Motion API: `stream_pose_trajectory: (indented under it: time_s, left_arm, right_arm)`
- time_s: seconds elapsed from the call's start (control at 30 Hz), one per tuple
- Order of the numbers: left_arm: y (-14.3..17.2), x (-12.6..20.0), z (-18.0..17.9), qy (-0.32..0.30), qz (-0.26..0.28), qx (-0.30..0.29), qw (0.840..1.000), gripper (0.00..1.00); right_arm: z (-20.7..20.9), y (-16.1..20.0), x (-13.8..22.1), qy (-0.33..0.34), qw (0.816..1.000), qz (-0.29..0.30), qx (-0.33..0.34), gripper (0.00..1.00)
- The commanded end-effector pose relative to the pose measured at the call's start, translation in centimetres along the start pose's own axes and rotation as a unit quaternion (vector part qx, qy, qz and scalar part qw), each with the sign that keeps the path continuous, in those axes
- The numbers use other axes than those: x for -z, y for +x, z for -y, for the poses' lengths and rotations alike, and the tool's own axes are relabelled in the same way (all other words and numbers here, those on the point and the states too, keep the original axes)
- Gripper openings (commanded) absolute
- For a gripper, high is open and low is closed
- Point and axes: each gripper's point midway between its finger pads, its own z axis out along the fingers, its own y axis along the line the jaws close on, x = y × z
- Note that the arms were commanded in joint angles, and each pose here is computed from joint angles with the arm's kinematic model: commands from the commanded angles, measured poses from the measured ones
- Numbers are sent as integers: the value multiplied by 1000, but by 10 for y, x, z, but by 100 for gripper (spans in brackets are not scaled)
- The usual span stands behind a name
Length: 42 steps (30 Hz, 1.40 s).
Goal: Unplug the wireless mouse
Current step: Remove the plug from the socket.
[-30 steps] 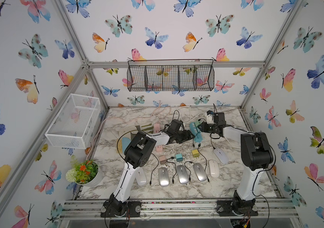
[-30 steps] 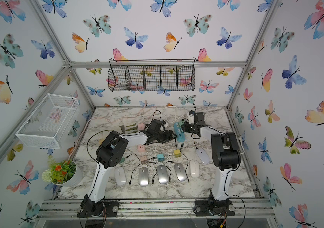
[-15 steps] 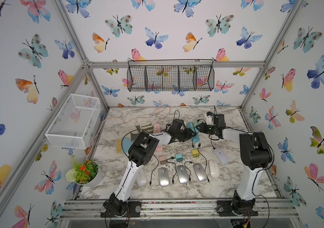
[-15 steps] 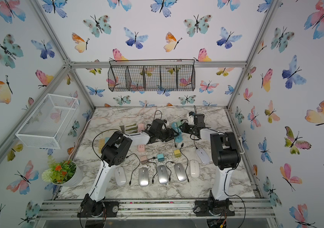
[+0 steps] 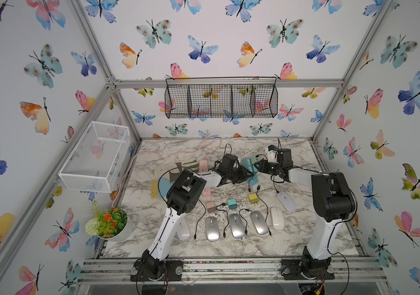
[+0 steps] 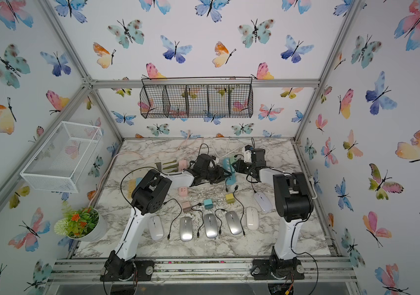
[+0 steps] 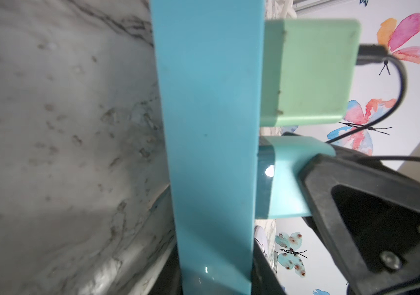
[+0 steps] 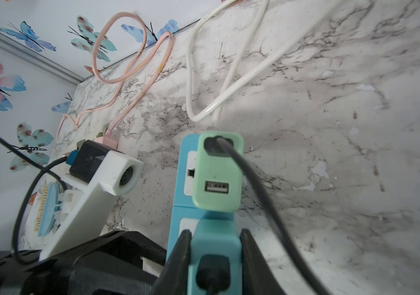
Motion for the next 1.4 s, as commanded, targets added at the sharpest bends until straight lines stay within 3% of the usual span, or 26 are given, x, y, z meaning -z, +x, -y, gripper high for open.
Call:
stream_pose_trajectory:
  time_s: [0.0, 0.2, 0.4, 0.63, 0.83, 1.0, 1.13, 1.2, 1.37]
  left_arm:
    - [11, 1, -47, -58, -8, 13, 998, 3]
    - [13, 5, -63, -76, -7, 24, 997, 0]
    - [13, 7, -66, -85, -7, 27, 996, 0]
    - [13, 11, -74, -91, -5, 35, 995, 0]
    - [13, 14, -77, -95, -2, 36, 995, 0]
    - [12, 15, -79, -97, -2, 38, 995, 0]
    - [13, 15, -81, -99, -2, 40, 994, 0]
    - [13, 16, -81, -99, -2, 39, 994, 0]
    - [13, 15, -83, -102, -2, 40, 994, 0]
  right_arm:
    - [7, 8, 11, 32, 999, -1, 23, 2]
    - [-15, 0, 17, -24, 999, 19, 13, 2]
    - [-6, 6, 11, 75, 996, 1, 43, 2]
    - [-31, 4, 13, -63, 997, 16, -32, 2]
    - [-11, 6, 17, 44, 999, 15, -9, 2]
    - [-34, 7, 16, -71, 996, 13, -46, 2]
    - [-17, 13, 13, 56, 998, 6, -5, 2]
    - [-14, 12, 18, 77, 997, 10, 4, 2]
    - [-40, 13, 16, -35, 999, 9, -19, 2]
